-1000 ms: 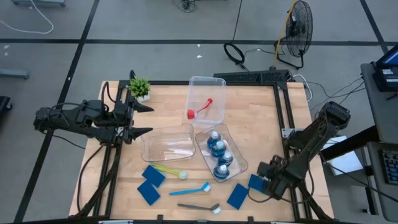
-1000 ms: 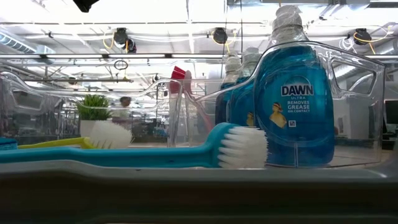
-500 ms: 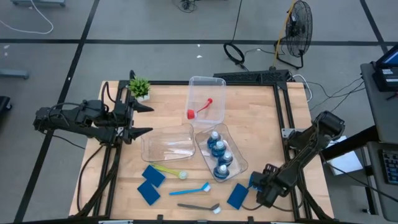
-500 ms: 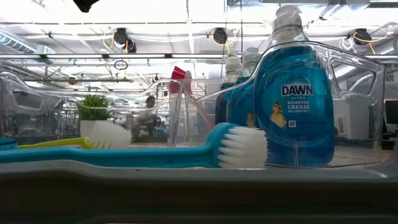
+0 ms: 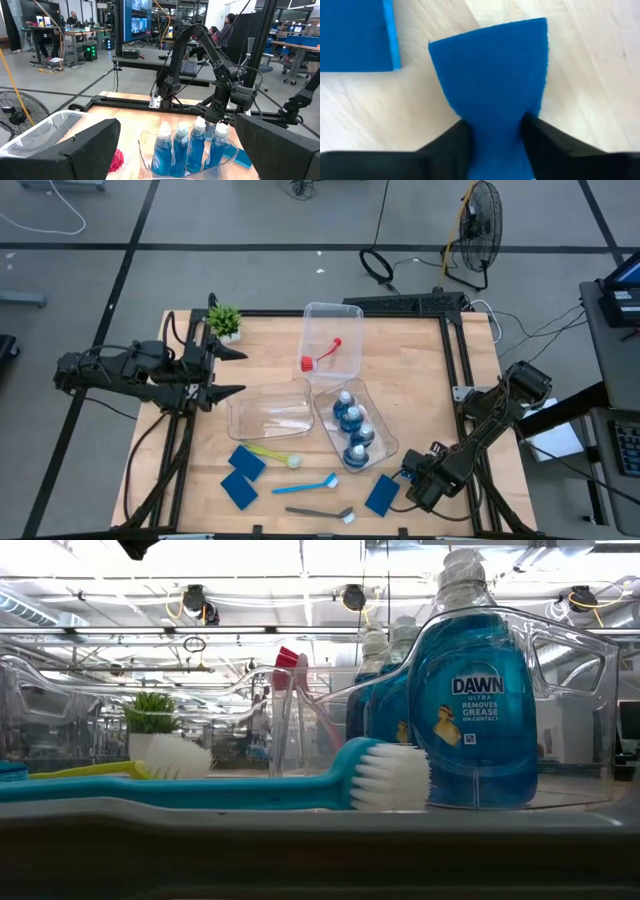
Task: Pick & Place Kitchen Sink Supplies
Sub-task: Put the blue sponge into the left transparent bin
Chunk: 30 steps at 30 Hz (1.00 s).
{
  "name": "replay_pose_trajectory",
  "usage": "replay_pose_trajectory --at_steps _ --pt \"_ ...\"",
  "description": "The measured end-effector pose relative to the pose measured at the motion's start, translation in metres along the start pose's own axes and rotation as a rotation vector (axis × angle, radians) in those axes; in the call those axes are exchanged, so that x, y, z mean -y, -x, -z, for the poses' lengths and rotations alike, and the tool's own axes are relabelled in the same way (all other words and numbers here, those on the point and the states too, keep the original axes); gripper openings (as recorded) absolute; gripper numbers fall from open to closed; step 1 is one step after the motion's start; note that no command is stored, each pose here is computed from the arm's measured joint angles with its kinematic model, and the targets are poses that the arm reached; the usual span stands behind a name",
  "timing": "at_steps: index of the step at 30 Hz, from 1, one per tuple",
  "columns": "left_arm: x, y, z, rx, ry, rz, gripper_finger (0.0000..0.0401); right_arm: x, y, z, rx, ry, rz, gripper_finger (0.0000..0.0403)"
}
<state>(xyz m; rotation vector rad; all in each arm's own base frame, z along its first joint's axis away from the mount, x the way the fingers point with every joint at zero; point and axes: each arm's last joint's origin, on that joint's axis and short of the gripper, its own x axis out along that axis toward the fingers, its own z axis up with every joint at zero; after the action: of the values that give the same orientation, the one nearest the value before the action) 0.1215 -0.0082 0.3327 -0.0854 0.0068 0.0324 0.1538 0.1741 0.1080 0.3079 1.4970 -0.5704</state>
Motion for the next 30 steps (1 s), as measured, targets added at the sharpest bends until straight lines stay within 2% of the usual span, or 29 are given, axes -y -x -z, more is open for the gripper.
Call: replay_pose_trajectory --at_steps 6,8,15,20,25,30 --pt "0.000 0.000 0.000 0.000 0.000 0.000 0.0397 0.002 0.000 0.001 -0.014 0.011 0.009 0.0037" --pt "0.000 0.000 0.000 0.000 0.000 0.000 0.0397 0.003 0.003 0.001 -0.024 0.025 -0.008 0.0017" --pt "0.000 0.000 0.000 0.000 0.000 0.000 0.0397 0.023 0.043 -0.001 0.007 -0.040 -0.170 0.0018" --pt "0.000 0.000 0.000 0.000 0.000 0.000 0.0397 0.039 0.085 -0.004 0.105 -0.117 -0.424 0.0016" --pt "0.000 0.000 0.000 0.000 0.000 0.000 0.0397 0.056 0.115 -0.009 0.363 -0.123 -0.604 0.0017" --pt "0.000 0.000 0.000 0.000 0.000 0.000 0.0397 0.066 0.133 -0.012 0.634 -0.051 -0.638 0.0017"
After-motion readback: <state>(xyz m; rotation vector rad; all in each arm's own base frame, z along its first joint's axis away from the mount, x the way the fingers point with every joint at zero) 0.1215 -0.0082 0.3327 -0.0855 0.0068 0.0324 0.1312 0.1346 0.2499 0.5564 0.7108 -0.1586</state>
